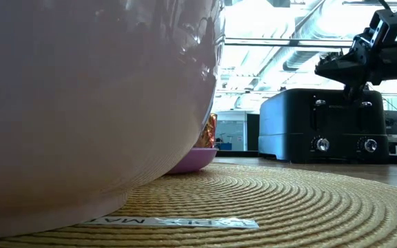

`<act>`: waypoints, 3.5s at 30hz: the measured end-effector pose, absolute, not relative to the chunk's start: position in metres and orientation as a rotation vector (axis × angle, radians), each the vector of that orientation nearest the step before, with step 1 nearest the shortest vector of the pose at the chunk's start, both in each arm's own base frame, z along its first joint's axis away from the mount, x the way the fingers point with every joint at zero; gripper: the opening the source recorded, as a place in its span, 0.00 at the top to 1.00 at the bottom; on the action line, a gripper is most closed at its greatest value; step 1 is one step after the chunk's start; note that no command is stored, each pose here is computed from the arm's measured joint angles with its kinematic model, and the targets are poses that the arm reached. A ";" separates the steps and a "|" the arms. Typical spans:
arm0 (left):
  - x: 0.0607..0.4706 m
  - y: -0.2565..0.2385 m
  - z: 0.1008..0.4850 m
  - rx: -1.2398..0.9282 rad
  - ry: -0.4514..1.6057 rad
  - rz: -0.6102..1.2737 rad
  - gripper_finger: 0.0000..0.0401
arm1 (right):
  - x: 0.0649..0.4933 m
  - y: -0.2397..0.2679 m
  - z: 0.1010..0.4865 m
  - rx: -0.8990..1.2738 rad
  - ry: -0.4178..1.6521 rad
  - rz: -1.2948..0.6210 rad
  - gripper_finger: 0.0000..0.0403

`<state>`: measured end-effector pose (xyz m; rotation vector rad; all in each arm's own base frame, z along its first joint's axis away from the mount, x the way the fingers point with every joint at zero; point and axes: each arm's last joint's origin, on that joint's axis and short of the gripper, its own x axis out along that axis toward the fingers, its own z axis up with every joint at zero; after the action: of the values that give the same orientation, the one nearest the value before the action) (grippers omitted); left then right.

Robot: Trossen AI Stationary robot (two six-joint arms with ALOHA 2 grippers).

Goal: Arrange a breakfast setting
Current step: Pour the cereal from the cereal box into the white bowl, then put the bagel on the violet plate

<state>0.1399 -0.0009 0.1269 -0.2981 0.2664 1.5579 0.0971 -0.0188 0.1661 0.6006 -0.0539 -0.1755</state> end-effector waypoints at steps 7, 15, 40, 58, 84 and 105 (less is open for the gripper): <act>0.141 0.003 0.126 -0.278 0.300 1.575 0.70 | 0.097 -0.019 0.166 0.601 -0.054 -0.176 1.00; 0.143 0.009 0.125 -0.254 0.332 1.596 0.70 | 0.097 -0.019 0.166 0.601 -0.054 -0.176 1.00; 0.154 0.011 0.118 -0.357 0.413 1.580 0.46 | 0.097 -0.019 0.166 0.601 -0.054 -0.176 1.00; 0.154 0.000 0.116 -0.475 0.442 1.552 0.24 | 0.097 -0.019 0.166 0.601 -0.054 -0.176 1.00; 0.142 -0.056 0.141 -0.567 0.420 1.102 0.23 | 0.097 -0.019 0.166 0.601 -0.054 -0.176 1.00; 0.168 -0.082 0.176 -0.414 0.325 0.677 0.23 | 0.097 -0.019 0.166 0.601 -0.054 -0.176 1.00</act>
<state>0.1680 -0.0823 0.1760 -0.4136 0.3248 0.6767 0.0971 -0.0188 0.1661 0.6009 -0.0540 -0.1759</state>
